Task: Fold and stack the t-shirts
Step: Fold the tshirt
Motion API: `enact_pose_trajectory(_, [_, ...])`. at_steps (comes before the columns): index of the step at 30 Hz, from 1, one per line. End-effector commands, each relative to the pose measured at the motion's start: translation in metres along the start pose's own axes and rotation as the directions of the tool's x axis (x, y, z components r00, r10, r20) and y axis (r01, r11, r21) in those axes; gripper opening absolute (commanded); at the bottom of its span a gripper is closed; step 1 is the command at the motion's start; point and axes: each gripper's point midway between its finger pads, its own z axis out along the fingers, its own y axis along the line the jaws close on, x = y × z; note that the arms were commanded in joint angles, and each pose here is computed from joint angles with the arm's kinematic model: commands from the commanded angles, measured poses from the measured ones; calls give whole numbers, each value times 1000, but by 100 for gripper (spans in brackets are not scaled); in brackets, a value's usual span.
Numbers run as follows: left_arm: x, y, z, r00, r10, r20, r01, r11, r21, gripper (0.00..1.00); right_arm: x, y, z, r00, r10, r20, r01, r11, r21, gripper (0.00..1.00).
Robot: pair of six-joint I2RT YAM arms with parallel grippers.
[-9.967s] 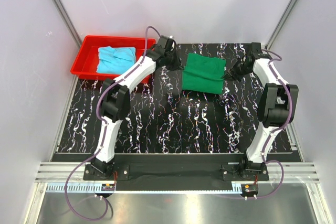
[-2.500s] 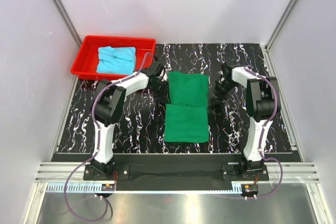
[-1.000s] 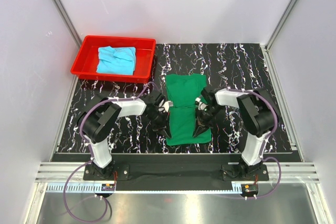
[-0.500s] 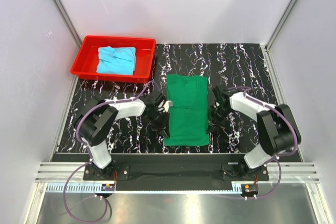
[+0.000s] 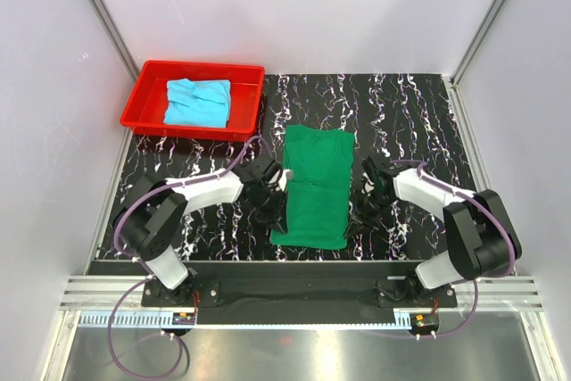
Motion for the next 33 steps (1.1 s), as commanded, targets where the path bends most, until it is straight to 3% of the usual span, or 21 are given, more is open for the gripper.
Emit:
enact_pose_trajectory(1, [15, 14, 18, 998, -55, -38, 55, 998, -4, 21, 2, 27, -16, 999, -39, 36, 43, 995, -92, 4])
enact_pose_trajectory(7, [23, 35, 35, 994, -84, -68, 80, 995, -59, 17, 16, 20, 8, 999, -22, -36, 18, 996, -91, 2])
enact_pose_trajectory(12, [20, 33, 35, 995, -87, -56, 84, 995, -57, 17, 17, -6, 37, 997, 13, -78, -9, 999, 48, 0])
enact_pose_trajectory(17, [21, 38, 34, 995, -85, -49, 81, 993, -83, 17, 10, -43, 35, 995, 98, 27, -102, 967, 234, 0])
enact_pose_trajectory(22, [16, 42, 28, 998, -63, -33, 58, 991, -121, 17, 6, -46, 24, 989, 118, 84, -136, 956, 259, 0])
enact_pose_trajectory(24, [10, 33, 16, 999, -34, -11, 32, 991, -127, 22, 5, -39, 15, 988, 98, 117, -123, 966, 228, 1])
enact_pose_trajectory(25, [6, 32, 10, 1000, -14, 9, 16, 989, -144, 28, 4, -35, 11, 989, 80, 127, -105, 972, 210, 2])
enact_pose_trajectory(26, [1, 23, -2, 999, 10, 45, -4, 991, -131, 43, 5, -28, 2, 987, 60, 149, -86, 981, 176, 7])
enact_pose_trajectory(27, [0, 17, -11, 998, 18, 54, -11, 991, -132, 50, 5, -26, -2, 986, 56, 158, -83, 982, 167, 20])
enact_pose_trajectory(28, [-3, 10, -21, 996, 35, 82, -25, 993, -119, 54, 7, -24, -5, 985, 56, 162, -82, 985, 153, 25])
enact_pose_trajectory(29, [-2, 8, -26, 995, 37, 88, -26, 993, -115, 58, 9, -19, -9, 985, 51, 167, -73, 989, 125, 28])
enact_pose_trajectory(33, [12, 2, -37, 997, 6, 80, 1, 997, -82, 59, 19, -14, 2, 990, 79, 120, -86, 995, 51, 48])
